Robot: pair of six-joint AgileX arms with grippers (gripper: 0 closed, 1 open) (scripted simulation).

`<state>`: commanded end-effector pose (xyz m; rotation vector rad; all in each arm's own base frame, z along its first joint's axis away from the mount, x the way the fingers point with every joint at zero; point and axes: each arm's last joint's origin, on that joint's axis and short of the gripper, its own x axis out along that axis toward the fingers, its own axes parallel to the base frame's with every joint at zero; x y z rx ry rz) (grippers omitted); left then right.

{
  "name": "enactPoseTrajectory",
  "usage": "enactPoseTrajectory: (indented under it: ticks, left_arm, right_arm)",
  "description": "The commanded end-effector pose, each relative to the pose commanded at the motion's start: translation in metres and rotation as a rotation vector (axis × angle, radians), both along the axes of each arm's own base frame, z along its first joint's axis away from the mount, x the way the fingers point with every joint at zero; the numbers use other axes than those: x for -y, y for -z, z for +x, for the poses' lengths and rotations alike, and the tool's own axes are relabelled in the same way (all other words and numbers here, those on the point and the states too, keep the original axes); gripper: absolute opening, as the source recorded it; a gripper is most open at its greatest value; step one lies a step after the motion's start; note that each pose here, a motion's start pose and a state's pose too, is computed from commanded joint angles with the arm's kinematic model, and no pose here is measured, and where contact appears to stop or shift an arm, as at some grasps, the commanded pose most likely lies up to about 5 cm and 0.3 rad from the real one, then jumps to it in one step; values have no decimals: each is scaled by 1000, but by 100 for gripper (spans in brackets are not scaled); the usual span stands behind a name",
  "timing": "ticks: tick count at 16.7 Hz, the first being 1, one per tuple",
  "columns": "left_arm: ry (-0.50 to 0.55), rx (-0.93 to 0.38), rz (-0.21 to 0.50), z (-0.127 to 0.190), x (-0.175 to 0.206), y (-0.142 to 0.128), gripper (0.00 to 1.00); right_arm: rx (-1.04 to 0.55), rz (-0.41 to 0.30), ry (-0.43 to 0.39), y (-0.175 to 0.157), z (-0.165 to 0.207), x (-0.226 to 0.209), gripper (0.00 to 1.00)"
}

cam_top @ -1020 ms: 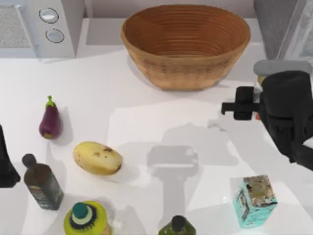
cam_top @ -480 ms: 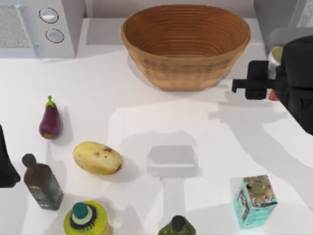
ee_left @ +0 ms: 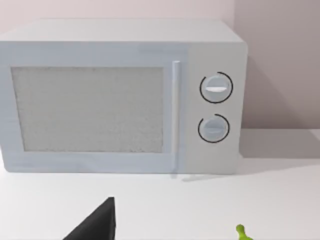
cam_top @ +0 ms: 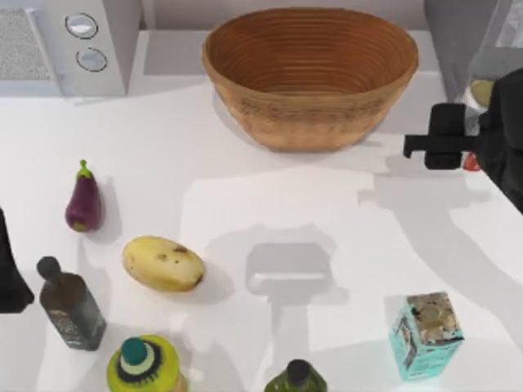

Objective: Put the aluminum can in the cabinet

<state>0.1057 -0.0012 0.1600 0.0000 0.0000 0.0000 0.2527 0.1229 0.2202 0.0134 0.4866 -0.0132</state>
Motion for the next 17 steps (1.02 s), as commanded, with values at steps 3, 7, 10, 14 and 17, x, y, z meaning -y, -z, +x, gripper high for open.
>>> enactPoseTrajectory:
  ticks: [3,7,10,14,17]
  left_arm:
    - [0,0,0,0,0,0,100]
    - [0,0,0,0,0,0,100]
    - [0,0,0,0,0,0,100]
    - [0,0,0,0,0,0,100]
    - [0,0,0,0,0,0,100]
  right_arm:
    - [46,24,-1,-8,-22,28,0]
    - [189,64,-4,-16,-72,73,0]
    - [337,73,-7,-7,-113,99,0]
    - [456,32,-10,28,-141,117,0]
    - [483,-2,-12,52,-147,122,0]
